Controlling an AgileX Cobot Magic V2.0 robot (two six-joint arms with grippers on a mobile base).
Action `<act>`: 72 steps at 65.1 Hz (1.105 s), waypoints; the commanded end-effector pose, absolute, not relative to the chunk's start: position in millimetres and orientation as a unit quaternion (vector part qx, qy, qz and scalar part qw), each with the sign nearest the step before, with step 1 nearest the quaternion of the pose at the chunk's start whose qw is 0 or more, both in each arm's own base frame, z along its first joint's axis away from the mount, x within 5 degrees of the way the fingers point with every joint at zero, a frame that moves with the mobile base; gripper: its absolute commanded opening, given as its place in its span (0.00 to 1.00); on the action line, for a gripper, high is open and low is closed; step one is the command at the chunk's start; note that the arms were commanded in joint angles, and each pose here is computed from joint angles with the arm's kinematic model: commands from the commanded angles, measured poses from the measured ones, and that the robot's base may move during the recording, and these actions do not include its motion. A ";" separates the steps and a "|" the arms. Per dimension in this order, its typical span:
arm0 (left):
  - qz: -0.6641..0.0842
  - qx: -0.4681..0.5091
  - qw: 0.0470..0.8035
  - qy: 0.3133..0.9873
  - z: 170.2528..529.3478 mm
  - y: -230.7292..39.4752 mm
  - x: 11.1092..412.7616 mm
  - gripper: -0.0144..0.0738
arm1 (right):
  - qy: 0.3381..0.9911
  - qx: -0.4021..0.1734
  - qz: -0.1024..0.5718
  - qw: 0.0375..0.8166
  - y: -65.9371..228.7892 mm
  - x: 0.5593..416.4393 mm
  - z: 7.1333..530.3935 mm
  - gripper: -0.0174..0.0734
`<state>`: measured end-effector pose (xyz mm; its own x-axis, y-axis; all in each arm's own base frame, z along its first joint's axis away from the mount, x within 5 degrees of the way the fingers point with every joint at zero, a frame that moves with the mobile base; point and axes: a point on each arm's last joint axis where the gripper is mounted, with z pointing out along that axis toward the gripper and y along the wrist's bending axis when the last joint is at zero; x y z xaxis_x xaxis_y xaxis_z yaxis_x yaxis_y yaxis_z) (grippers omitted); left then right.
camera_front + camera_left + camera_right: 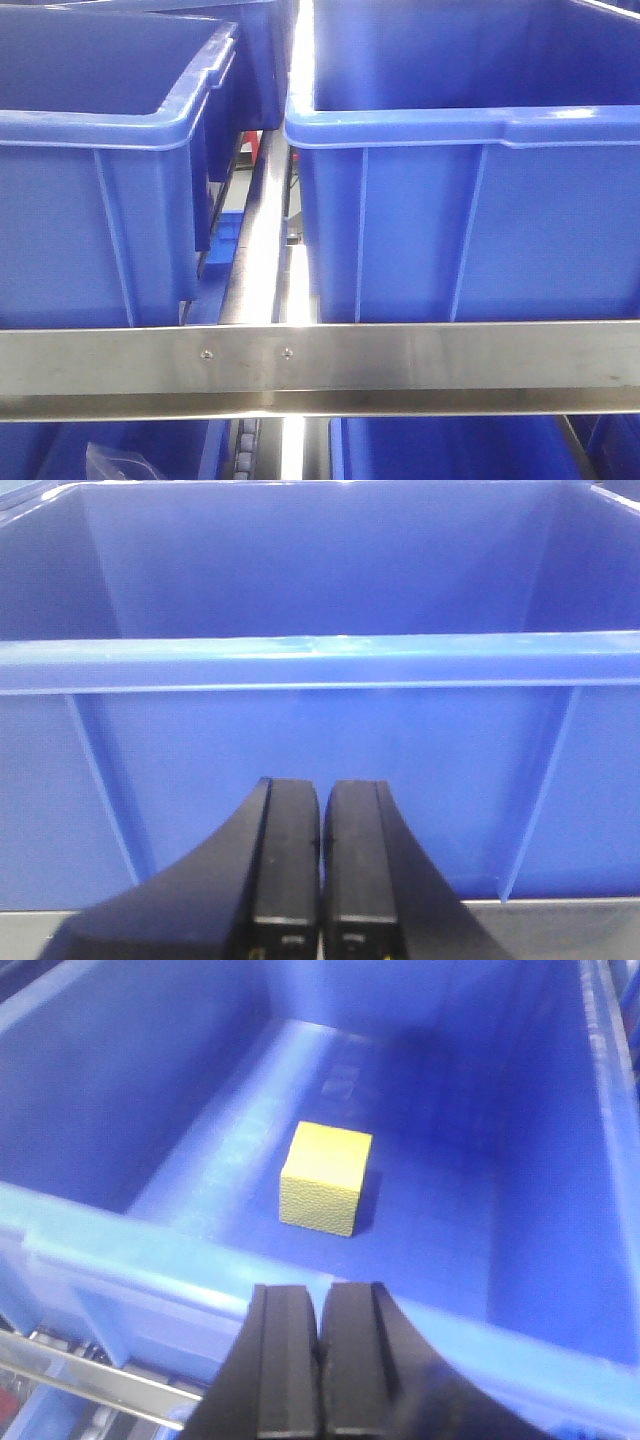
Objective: Place yellow foam block on left shelf second layer
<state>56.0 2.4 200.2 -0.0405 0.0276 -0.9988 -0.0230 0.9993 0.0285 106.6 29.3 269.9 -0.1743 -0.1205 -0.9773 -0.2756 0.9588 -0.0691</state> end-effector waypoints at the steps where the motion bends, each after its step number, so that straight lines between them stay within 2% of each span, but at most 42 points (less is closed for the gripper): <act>1: 0.008 0.010 0.718 0.696 199.9 0.3 56.1 0.32 | 0.702 -0.125 0.072 0.697 29.0 101.3 289.9 0.25; 12: 0.008 0.010 0.718 0.696 199.9 0.3 56.1 0.32 | 0.676 -0.115 0.070 0.724 23.0 84.8 277.3 0.25; 27: 0.008 0.010 0.718 0.696 199.9 0.3 56.1 0.32 | 0.659 -0.067 0.021 0.749 8.4 63.6 243.9 0.25; 41: 0.008 0.010 0.718 0.696 199.9 0.3 56.1 0.32 | 0.645 -0.030 0.003 0.763 2.8 53.1 216.5 0.25; 72: 0.008 0.010 0.718 0.696 199.9 0.3 56.1 0.32 | 0.652 -0.028 0.002 0.757 2.5 53.5 215.5 0.25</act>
<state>56.0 2.4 200.2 -0.0405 0.0276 -0.9988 -0.0230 0.9993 0.0285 57.0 2.5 199.8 0.0291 -0.0340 -0.9990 -0.0452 0.9984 -0.0353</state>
